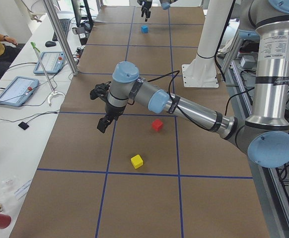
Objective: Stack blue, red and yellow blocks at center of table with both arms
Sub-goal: 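Lower the right gripper onto the blue cube and close on it, then carry the blue cube with the right gripper to the table center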
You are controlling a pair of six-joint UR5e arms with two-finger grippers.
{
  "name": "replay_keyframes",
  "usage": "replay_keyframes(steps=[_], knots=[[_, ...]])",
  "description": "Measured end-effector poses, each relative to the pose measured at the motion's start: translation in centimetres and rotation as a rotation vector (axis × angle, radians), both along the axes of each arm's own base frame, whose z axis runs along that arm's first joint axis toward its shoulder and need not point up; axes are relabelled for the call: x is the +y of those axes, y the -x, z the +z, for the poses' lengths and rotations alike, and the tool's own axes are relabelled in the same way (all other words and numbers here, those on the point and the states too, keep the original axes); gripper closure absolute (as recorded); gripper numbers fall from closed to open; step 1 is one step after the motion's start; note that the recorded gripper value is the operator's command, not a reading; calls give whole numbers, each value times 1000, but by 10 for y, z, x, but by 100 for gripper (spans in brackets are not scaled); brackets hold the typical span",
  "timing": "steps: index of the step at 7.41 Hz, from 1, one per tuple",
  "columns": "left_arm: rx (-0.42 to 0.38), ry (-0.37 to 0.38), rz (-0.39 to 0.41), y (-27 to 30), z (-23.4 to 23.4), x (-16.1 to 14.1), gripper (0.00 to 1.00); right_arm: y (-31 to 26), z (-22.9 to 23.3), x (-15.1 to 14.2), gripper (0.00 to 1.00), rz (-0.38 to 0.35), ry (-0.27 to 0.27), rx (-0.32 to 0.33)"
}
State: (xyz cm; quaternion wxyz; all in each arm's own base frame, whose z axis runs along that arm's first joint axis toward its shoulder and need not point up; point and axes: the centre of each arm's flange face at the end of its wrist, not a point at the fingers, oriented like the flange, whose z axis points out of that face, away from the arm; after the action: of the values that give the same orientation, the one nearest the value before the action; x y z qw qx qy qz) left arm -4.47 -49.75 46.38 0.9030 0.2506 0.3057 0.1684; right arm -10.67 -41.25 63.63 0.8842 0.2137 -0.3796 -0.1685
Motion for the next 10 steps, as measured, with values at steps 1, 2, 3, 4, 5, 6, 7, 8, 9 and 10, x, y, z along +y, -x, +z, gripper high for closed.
replay_keyframes(steps=[1,2,3,4,5,6,7,8,9,10], knots=[[0,-2,1,0,-1,0,0,9,14,6,1,-25,1,0],[1,-2,1,0,-1,1,0,14,19,8,1,-34,11,-2],[1,-2,1,0,-1,1,0,20,20,9,1,-33,26,-7],[1,-1,2,0,0,2,0,29,20,8,2,-38,35,-11],[0,1,2,0,1,3,0,38,20,5,2,-47,38,-12],[0,2,2,0,2,3,0,48,26,1,20,-58,43,-6],[0,3,3,0,3,4,0,56,32,-3,62,-69,48,2],[1,4,3,0,3,4,0,62,34,-7,100,-78,47,5],[1,4,3,0,3,4,0,68,30,-12,100,-83,40,1],[1,4,3,0,3,4,0,73,23,-18,100,-86,31,-8]])
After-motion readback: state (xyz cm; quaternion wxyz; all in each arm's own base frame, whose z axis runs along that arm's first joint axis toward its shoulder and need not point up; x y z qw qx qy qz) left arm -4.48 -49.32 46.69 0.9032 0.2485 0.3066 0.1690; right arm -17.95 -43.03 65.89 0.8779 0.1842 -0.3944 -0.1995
